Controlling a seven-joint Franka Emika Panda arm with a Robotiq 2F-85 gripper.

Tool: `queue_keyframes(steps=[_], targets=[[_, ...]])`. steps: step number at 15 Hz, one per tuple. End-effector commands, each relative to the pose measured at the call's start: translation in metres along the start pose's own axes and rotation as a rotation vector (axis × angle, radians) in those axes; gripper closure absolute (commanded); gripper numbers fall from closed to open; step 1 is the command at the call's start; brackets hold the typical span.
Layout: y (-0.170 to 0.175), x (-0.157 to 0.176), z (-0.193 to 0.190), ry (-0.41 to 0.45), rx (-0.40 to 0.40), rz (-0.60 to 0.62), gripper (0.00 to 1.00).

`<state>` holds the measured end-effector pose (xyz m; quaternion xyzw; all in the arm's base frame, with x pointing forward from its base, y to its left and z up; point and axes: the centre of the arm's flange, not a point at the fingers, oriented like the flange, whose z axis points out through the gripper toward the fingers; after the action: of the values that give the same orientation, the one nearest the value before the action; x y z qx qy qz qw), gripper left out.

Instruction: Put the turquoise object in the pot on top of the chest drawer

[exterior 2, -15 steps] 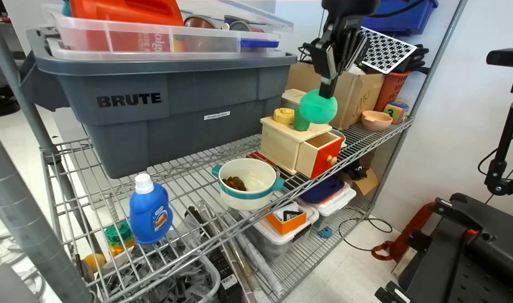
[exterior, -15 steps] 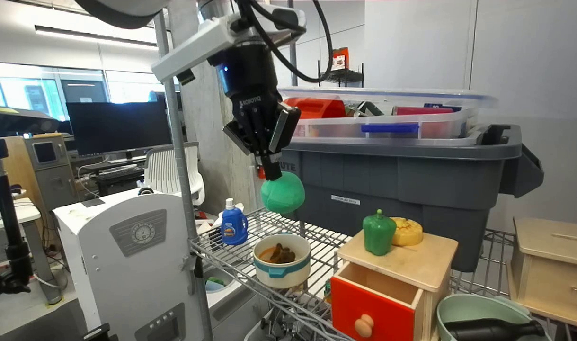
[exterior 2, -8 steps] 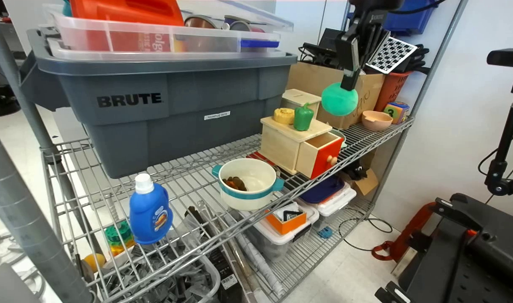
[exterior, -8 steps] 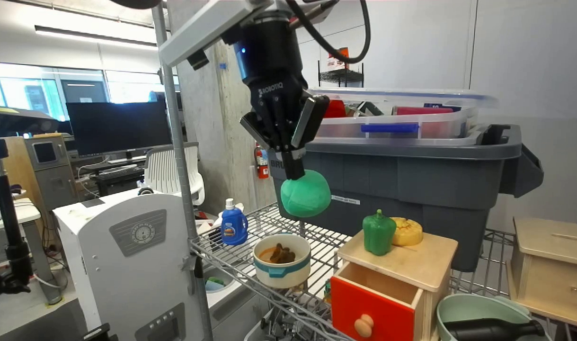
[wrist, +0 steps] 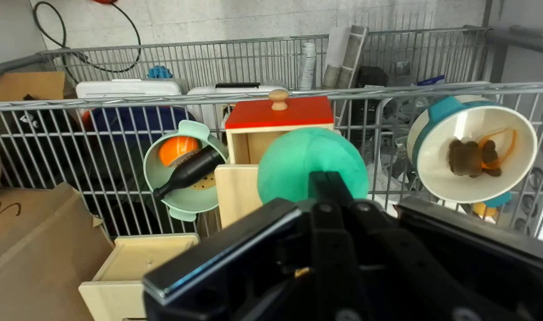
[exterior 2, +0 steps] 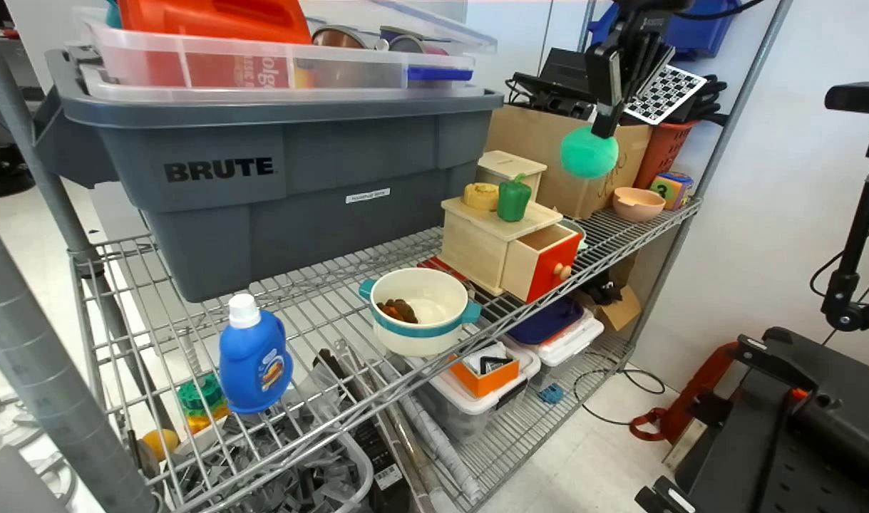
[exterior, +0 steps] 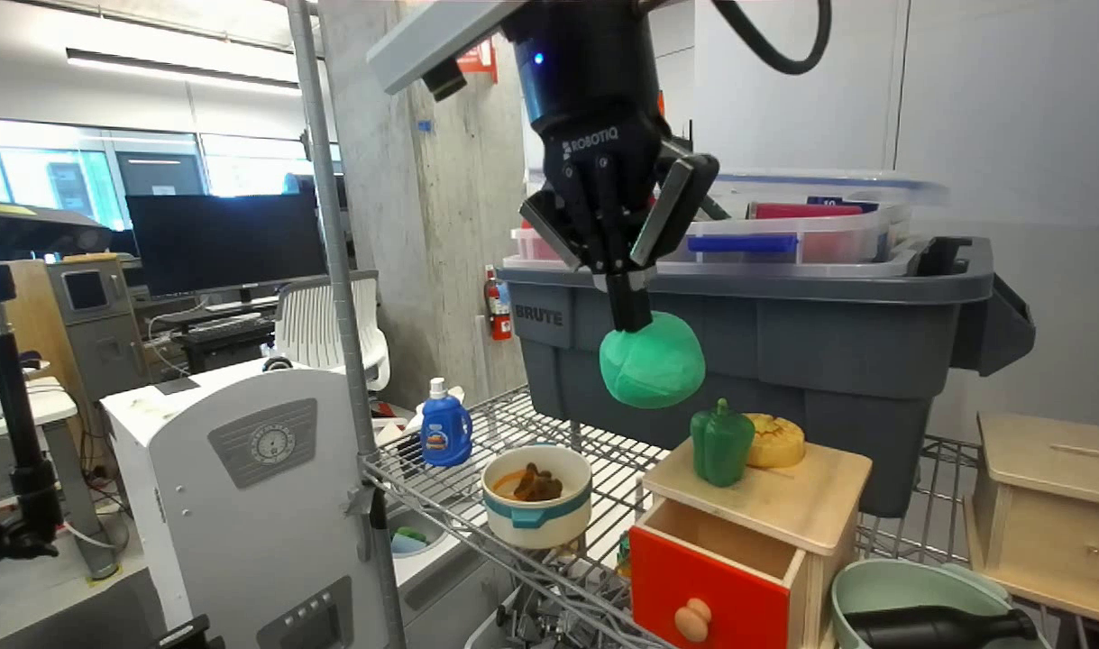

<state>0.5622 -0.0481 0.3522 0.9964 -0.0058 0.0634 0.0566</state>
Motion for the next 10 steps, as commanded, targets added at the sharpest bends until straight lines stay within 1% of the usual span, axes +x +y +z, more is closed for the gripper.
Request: queue_keyframes(steps=[1, 4, 8, 10], targets=[[0.014, 0.027, 0.001, 0.003, 0.027, 0.013, 1.00], [0.010, 0.040, 0.004, 0.012, 0.031, 0.004, 1.00], [-0.003, 0.063, 0.037, -0.009, 0.058, -0.025, 1.00], [-0.009, 0.066, 0.047, -0.018, 0.063, -0.035, 1.00]])
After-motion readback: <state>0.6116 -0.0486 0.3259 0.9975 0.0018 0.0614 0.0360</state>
